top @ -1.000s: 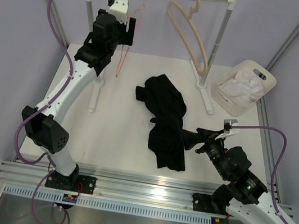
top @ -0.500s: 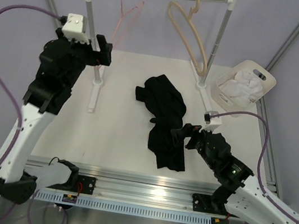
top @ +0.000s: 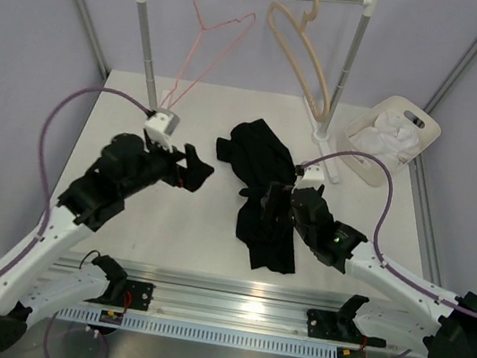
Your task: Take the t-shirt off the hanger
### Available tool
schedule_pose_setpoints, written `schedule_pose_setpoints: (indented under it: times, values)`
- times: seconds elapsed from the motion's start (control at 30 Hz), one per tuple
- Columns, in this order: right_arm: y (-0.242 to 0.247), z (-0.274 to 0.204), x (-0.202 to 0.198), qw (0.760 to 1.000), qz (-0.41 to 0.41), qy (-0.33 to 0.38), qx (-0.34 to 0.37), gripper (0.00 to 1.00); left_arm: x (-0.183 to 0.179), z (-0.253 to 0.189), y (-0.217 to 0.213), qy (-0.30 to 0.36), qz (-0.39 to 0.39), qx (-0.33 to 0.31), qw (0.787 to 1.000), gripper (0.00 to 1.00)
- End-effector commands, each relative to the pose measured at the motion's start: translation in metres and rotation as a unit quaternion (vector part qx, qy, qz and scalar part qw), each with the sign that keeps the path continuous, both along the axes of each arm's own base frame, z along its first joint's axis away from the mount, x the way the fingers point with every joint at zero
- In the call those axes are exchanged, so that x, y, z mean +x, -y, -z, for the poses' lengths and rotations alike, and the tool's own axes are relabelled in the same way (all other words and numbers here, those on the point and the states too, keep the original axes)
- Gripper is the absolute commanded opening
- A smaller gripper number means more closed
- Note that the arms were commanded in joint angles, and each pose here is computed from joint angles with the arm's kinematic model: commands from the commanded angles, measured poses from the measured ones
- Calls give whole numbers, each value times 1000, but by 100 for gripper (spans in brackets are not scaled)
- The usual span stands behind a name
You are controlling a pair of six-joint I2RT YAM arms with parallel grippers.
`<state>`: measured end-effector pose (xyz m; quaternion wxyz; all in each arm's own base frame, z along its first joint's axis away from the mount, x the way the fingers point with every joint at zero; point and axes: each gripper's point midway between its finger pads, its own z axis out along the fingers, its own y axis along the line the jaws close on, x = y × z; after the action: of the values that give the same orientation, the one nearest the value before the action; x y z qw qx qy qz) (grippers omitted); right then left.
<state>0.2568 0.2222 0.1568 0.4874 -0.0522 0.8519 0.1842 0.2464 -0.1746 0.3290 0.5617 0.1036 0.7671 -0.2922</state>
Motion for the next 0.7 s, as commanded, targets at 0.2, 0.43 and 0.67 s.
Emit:
schedule_pose_setpoints:
  times: [0.2, 0.43, 0.67]
  values:
    - [-9, 28, 40, 997, 46, -4, -60, 99, -1, 66, 31, -10, -8, -45, 999, 99]
    - [-31, 93, 66, 993, 54, -47, -94, 99, -10, 79, 20, 5, -33, -122, 992, 99]
    - [-43, 150, 66, 989, 56, -92, -97, 61, -14, 104, 10, -1, -50, -115, 992, 99]
